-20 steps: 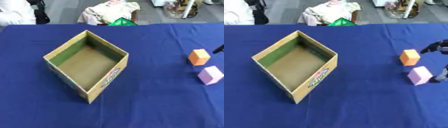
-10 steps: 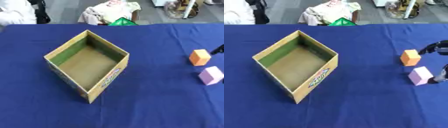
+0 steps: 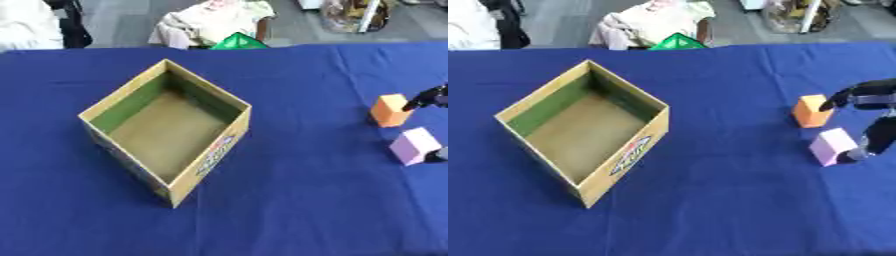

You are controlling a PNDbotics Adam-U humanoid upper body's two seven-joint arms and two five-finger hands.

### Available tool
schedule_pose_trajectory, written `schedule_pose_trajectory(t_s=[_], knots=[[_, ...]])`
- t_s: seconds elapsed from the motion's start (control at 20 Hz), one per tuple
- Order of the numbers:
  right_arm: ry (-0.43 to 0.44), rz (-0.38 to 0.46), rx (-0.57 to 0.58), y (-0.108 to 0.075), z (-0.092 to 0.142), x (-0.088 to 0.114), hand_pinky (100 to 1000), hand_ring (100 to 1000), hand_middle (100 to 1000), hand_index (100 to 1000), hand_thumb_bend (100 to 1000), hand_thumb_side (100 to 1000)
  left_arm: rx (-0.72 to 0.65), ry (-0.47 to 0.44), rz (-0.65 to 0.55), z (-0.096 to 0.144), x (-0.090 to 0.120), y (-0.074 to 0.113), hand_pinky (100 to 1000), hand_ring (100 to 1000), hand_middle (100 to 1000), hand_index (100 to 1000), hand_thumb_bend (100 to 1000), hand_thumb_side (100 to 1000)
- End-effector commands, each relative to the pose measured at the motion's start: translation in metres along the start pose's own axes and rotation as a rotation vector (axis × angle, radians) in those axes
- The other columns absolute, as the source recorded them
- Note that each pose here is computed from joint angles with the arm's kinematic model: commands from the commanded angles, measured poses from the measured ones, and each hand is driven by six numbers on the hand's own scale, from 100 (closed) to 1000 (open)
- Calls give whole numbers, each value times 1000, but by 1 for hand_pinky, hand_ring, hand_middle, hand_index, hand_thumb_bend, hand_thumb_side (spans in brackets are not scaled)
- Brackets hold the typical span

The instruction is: Pick up objects on the table and place them in the box.

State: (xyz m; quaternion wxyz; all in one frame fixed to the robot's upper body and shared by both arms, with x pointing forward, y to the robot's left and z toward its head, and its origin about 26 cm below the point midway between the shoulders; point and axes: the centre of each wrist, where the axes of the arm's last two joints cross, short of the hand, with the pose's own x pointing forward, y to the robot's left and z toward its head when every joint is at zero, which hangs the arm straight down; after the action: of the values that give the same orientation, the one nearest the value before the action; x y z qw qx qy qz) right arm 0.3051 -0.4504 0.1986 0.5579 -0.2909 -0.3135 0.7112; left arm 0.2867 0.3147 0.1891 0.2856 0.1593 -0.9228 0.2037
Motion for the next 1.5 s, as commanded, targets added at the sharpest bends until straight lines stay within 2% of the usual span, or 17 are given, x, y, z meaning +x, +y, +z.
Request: schedule_pose_trajectory(t_s=[0.05, 1.5], knots=[[31, 18, -11, -8, 7, -7, 894, 944, 915, 957, 554, 383, -24, -34, 4, -7, 7, -2, 847, 668, 730, 855, 539, 954], [74, -46, 41, 10, -17, -32, 883, 936, 907, 935, 543, 388, -24, -20, 13, -5, 6, -3, 847, 665, 731, 855, 532, 958]])
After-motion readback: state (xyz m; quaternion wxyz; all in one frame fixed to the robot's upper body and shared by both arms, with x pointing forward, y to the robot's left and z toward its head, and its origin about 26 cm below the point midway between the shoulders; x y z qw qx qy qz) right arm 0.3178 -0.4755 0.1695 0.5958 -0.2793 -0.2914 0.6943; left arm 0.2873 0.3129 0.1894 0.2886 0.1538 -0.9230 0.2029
